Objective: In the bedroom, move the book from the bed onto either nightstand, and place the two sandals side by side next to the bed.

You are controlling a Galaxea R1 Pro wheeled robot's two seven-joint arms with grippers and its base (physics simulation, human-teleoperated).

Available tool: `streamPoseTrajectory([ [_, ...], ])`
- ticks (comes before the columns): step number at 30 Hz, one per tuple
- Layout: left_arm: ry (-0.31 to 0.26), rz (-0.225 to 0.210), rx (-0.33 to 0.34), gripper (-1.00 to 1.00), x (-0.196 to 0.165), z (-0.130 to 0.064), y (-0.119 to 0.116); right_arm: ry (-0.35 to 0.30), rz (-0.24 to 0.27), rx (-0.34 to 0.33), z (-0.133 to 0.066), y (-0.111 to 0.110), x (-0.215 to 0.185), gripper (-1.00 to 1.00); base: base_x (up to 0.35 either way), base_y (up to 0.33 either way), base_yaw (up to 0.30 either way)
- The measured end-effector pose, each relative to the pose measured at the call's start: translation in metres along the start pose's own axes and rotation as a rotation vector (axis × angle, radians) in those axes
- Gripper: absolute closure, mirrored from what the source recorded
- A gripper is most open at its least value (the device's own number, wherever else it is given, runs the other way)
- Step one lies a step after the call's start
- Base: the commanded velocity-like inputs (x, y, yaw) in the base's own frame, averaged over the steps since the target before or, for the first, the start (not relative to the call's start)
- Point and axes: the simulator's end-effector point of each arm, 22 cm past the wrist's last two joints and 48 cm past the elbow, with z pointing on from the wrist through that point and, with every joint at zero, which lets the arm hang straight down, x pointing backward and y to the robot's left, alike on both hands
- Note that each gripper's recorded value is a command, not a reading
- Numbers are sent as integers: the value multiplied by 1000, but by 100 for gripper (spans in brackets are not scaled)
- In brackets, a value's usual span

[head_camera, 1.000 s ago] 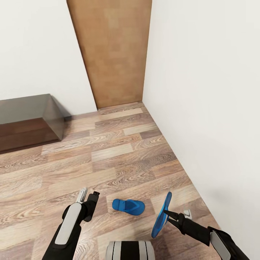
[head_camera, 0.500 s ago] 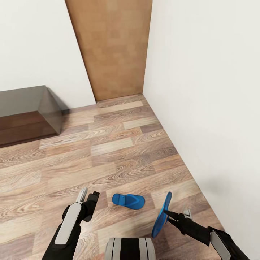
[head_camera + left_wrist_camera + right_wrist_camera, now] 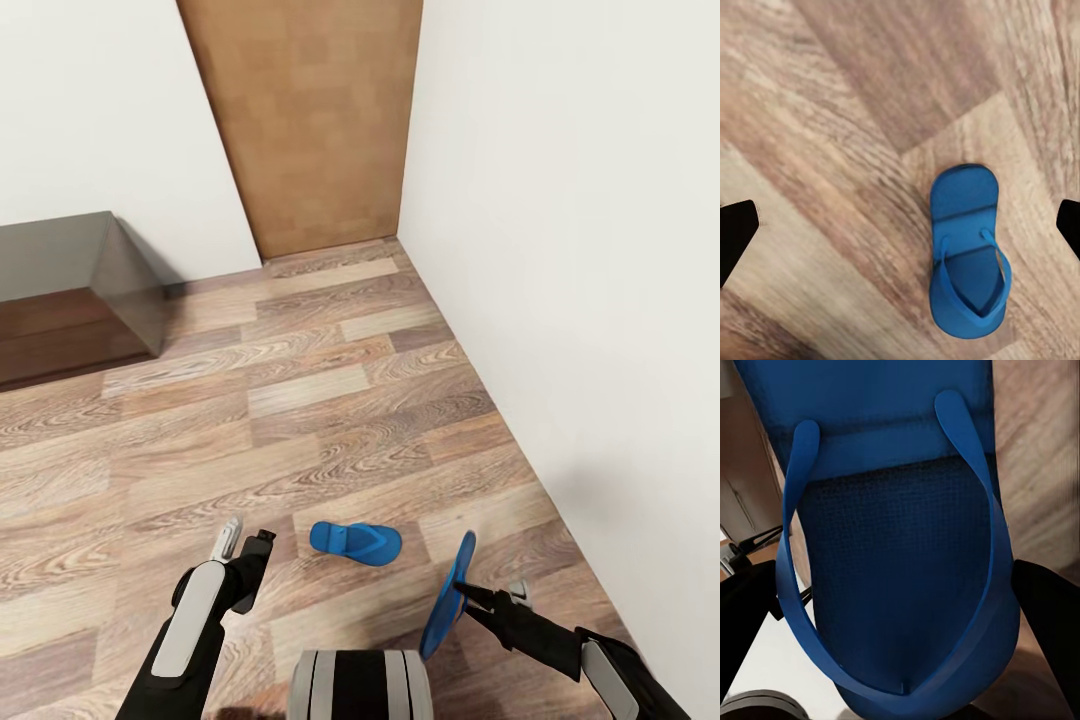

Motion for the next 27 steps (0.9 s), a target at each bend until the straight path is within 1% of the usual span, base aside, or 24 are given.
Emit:
streamPoseTrajectory([
  [5, 6, -1, -20, -100, 2, 8, 8, 8, 15, 11, 2, -9, 4, 100, 0, 0, 0],
  [9, 6, -1, -19, -100, 2, 8, 8, 6, 17, 10, 2, -9, 3, 100, 0, 0, 0],
  [27, 26, -4, -90, -100, 9, 33, 37, 33, 72, 50, 7, -41, 17, 100, 0, 0, 0],
])
